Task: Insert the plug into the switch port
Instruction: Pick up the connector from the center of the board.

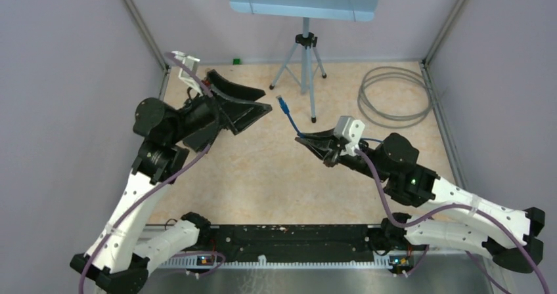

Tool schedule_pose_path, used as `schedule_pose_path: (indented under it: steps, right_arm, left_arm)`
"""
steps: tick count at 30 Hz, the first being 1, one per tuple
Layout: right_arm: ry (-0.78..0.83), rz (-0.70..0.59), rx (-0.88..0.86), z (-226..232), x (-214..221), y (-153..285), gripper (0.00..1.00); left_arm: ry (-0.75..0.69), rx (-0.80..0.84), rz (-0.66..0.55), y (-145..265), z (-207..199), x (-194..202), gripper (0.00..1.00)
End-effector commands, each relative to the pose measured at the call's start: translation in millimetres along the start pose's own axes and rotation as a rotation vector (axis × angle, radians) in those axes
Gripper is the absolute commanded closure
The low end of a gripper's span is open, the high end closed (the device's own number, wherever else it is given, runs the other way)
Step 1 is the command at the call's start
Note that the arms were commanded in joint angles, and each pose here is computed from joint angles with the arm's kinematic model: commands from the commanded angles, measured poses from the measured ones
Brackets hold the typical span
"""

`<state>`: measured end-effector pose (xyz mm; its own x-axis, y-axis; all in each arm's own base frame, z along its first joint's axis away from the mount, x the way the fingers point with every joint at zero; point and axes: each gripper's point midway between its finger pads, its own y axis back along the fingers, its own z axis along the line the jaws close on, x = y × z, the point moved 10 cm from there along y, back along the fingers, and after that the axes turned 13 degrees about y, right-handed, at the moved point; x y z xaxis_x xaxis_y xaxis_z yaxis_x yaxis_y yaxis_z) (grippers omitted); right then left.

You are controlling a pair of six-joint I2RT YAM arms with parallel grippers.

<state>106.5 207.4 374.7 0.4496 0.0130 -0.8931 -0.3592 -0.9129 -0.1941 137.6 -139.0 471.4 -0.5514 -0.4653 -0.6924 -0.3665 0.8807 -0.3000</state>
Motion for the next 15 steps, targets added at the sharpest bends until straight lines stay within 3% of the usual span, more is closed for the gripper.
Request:
schedule_pose_path:
  steps: [1,7,15]
  right_arm:
    - [0.185,0.071,0.215,-23.1,10.5,-6.5,1.0]
    - [0.418,0.178,0.385,-41.5,26.6,-19.2,1.0]
    - [0.612,0.259,0.558,-51.7,21.8,-31.7,1.0]
  left_arm:
    - [0.066,-0.137,-0.155,-19.4,14.8,-3.8,0.01]
    - [0.127,-0.244,-0.284,-32.8,21.7,-17.7,0.01]
    - [0.174,-0.313,-0.252,-56.7,34.0,-12.1,0.07]
